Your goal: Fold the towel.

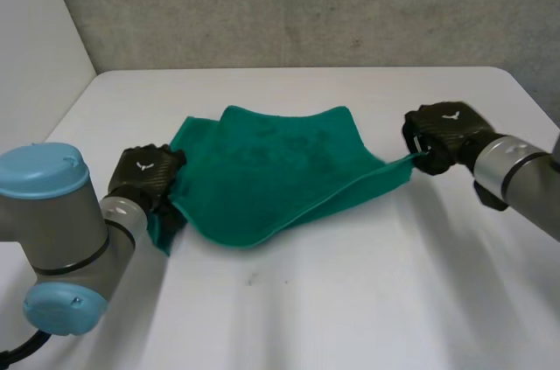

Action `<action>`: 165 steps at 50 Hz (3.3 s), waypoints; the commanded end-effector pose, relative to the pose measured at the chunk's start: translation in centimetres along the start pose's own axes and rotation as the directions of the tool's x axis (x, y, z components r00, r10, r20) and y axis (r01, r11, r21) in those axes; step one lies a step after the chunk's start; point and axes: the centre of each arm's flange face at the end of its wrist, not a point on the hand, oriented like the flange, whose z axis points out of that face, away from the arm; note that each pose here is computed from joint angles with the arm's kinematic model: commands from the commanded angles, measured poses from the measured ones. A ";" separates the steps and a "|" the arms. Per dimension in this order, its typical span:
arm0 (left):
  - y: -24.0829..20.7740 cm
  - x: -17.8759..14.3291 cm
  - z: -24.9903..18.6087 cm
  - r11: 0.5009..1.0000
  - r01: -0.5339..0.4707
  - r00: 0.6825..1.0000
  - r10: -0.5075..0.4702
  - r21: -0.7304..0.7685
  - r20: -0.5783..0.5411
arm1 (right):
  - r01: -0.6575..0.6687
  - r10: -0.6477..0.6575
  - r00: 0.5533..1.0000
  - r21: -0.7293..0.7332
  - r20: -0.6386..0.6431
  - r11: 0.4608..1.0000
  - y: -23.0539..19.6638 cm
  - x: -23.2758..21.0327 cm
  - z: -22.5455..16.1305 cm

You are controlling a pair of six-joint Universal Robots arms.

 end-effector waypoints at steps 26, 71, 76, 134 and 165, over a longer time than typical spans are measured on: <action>-3.7 -1.8 -6.7 0.994 0.057 0.998 -0.056 -0.096 0.013 | 0.432 -0.455 0.866 -0.148 -0.206 0.890 -4.5 3.1 -9.6; -25.6 -8.5 -0.5 0.705 -0.296 0.919 0.027 0.645 0.393 | 0.491 -0.090 0.794 0.547 -0.601 0.678 -22.1 7.2 -4.5; -22.2 -8.4 0.7 0.779 -0.209 0.946 0.007 0.591 0.324 | 0.445 -0.133 0.827 0.492 -0.546 0.748 -18.8 5.7 -3.9; -2.4 -0.4 5.3 0.900 -0.435 0.900 0.435 0.013 -0.018 | 0.478 -0.511 0.859 -0.305 -0.035 0.824 3.8 3.1 0.6; -2.7 1.2 9.7 0.822 -0.542 0.841 0.531 0.177 0.105 | 0.344 -0.379 0.880 -0.165 -0.288 0.924 2.2 3.4 5.5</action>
